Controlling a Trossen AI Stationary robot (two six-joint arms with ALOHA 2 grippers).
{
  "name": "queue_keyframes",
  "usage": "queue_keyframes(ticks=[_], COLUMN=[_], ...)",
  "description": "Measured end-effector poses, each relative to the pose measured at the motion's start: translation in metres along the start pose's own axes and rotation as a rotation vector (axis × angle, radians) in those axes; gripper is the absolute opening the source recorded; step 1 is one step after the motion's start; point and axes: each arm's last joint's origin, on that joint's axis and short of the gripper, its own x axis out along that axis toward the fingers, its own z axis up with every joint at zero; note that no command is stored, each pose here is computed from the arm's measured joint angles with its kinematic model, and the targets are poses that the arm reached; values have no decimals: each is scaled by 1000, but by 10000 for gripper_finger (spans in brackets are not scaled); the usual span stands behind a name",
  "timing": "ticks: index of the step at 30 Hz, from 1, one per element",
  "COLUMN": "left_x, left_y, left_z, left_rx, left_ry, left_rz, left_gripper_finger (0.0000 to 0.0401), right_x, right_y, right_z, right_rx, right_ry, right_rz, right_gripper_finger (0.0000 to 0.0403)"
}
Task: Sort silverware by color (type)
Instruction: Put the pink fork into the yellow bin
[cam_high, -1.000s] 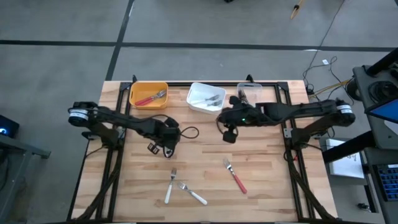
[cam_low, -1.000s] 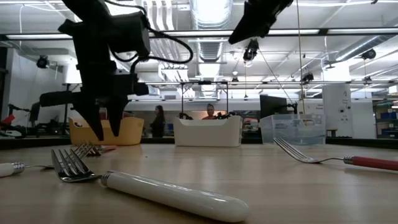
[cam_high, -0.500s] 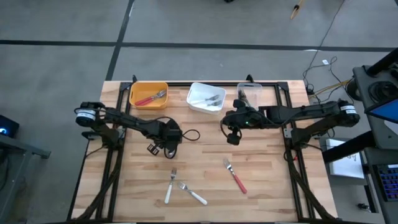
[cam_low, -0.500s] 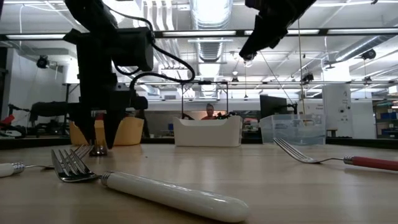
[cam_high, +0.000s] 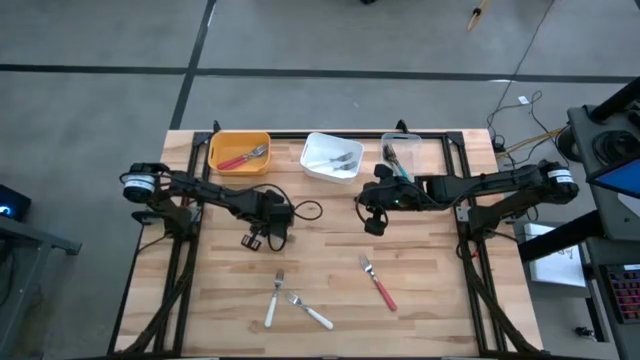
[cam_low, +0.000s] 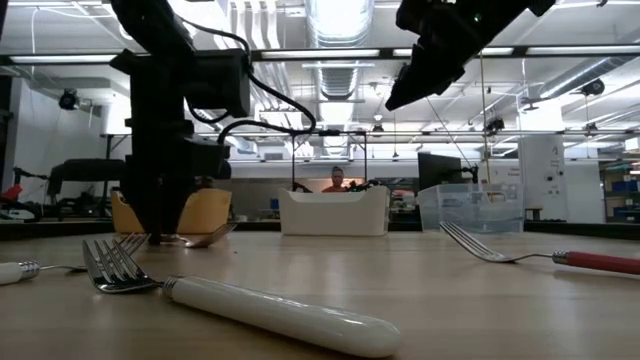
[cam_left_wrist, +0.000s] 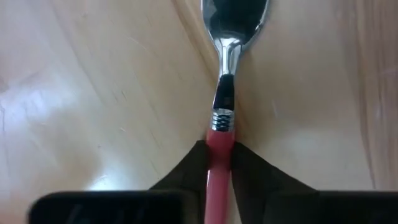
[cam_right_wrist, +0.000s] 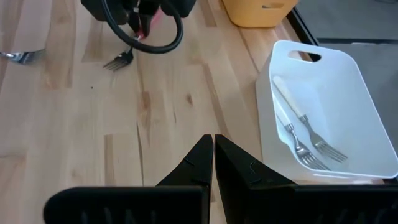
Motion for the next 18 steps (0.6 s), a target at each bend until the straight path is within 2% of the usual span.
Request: queue_keyframes(ticks=[2,8,11,18], left_x=[0,-9,-20,-59], left_y=[1,3,8,30], left_z=[-1,-3,-4,-31], left_rx=[-24,-100,-150,-291], left_ry=[-1,-34,-114,-243], left_rz=[1,12,38,86], left_gripper_finger=[24,24,24,24], right_x=[0,0,-1,-3], right_y=[0,0,0,-4], right_z=[1,6,10,18], right_rx=[1,-21,-40,-88], right_ry=[-7,-61,-86,-140], right_rz=[0,0,-2,-18], right_gripper_finger=[9,9,9,9])
